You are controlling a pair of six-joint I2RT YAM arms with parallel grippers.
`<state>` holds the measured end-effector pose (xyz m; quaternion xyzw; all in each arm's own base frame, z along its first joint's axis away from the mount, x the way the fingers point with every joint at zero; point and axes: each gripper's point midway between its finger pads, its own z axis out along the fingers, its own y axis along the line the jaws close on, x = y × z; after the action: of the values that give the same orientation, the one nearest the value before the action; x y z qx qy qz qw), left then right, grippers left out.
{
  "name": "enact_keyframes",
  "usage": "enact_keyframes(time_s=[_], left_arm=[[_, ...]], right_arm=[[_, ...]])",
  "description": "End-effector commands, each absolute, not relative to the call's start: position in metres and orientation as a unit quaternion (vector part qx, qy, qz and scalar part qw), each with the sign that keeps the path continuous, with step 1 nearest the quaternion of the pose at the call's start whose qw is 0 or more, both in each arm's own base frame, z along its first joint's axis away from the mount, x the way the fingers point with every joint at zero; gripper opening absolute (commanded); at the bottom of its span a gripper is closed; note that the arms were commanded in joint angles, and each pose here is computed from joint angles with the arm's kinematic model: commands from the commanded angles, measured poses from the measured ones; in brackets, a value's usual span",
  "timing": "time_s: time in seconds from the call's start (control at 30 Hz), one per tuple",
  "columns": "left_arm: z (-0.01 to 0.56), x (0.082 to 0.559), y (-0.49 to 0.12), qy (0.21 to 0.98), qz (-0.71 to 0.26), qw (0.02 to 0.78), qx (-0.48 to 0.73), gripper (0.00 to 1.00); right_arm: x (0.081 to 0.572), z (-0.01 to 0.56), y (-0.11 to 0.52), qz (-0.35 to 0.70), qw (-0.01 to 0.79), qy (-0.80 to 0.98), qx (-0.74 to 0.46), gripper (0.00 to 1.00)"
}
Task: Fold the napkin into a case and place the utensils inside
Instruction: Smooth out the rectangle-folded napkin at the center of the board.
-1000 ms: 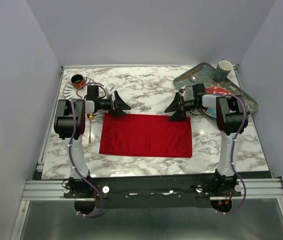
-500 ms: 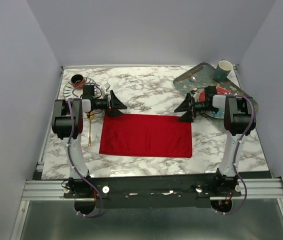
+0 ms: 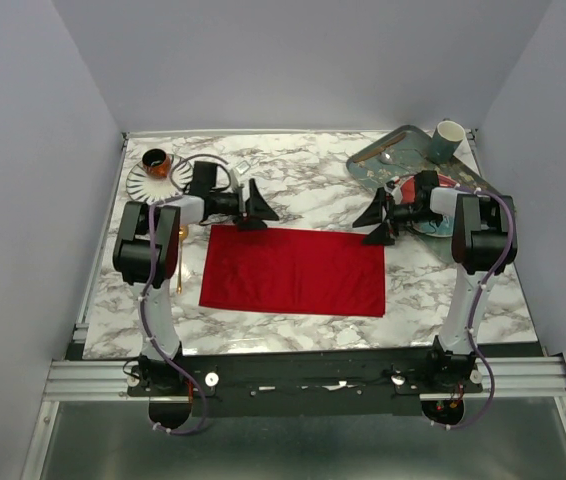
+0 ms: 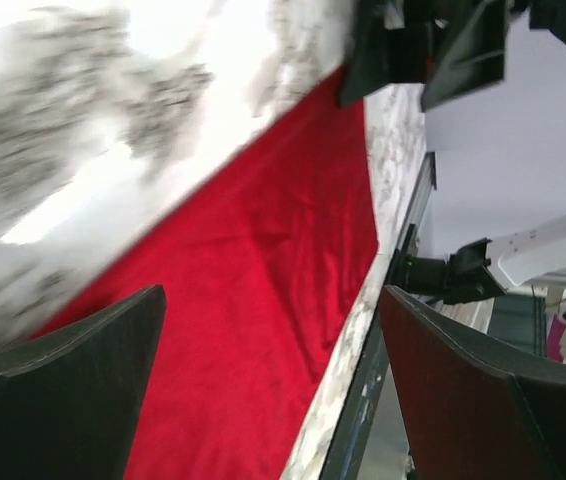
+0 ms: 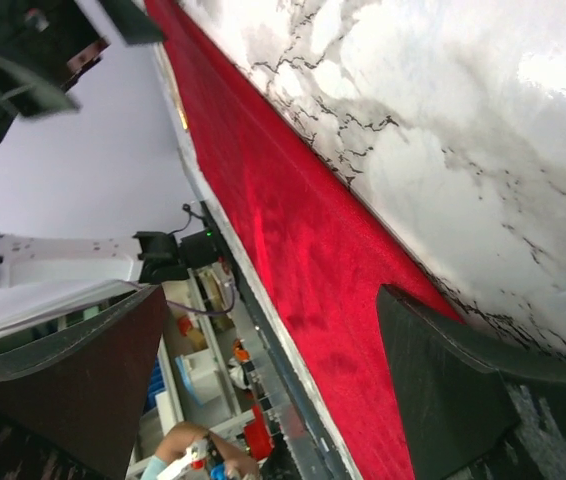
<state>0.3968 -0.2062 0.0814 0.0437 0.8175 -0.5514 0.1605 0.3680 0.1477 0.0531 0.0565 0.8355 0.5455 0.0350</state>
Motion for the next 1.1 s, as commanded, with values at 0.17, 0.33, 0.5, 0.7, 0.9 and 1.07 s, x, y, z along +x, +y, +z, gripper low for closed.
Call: enact_keyframes(time_s=[0.17, 0.33, 0.5, 0.7, 0.9, 1.07], left_arm=[[0.131, 0.395, -0.34, 0.766, -0.62, 0.154, 0.066, 0.99], [0.122, 0.395, -0.384, 0.754, -0.64, 0.136, 0.064, 0.99], [0.089, 0.392, -0.389, 0.769, -0.628, 0.112, 0.04, 0.99], [0.054, 0.392, -0.366, 0.791, -0.605, 0.092, 0.001, 0.99], [0.047, 0.388, -0.331, 0.789, -0.608, 0.084, -0.015, 0.99], [0.048, 0.387, -0.293, 0.785, -0.612, 0.086, -0.034, 0.99]], right_arm=[[0.365, 0.044, 0.143, 0.489, 0.044, 0.87, 0.049, 0.91], [0.365, 0.038, 0.141, 0.481, 0.038, 0.874, 0.058, 0.9], [0.368, 0.035, 0.14, 0.474, 0.037, 0.877, 0.064, 0.9], [0.368, 0.03, 0.137, 0.457, 0.035, 0.886, 0.072, 0.91], [0.368, 0.023, 0.133, 0.44, 0.031, 0.894, 0.081, 0.91], [0.367, 0.019, 0.13, 0.428, 0.029, 0.899, 0.083, 0.91]])
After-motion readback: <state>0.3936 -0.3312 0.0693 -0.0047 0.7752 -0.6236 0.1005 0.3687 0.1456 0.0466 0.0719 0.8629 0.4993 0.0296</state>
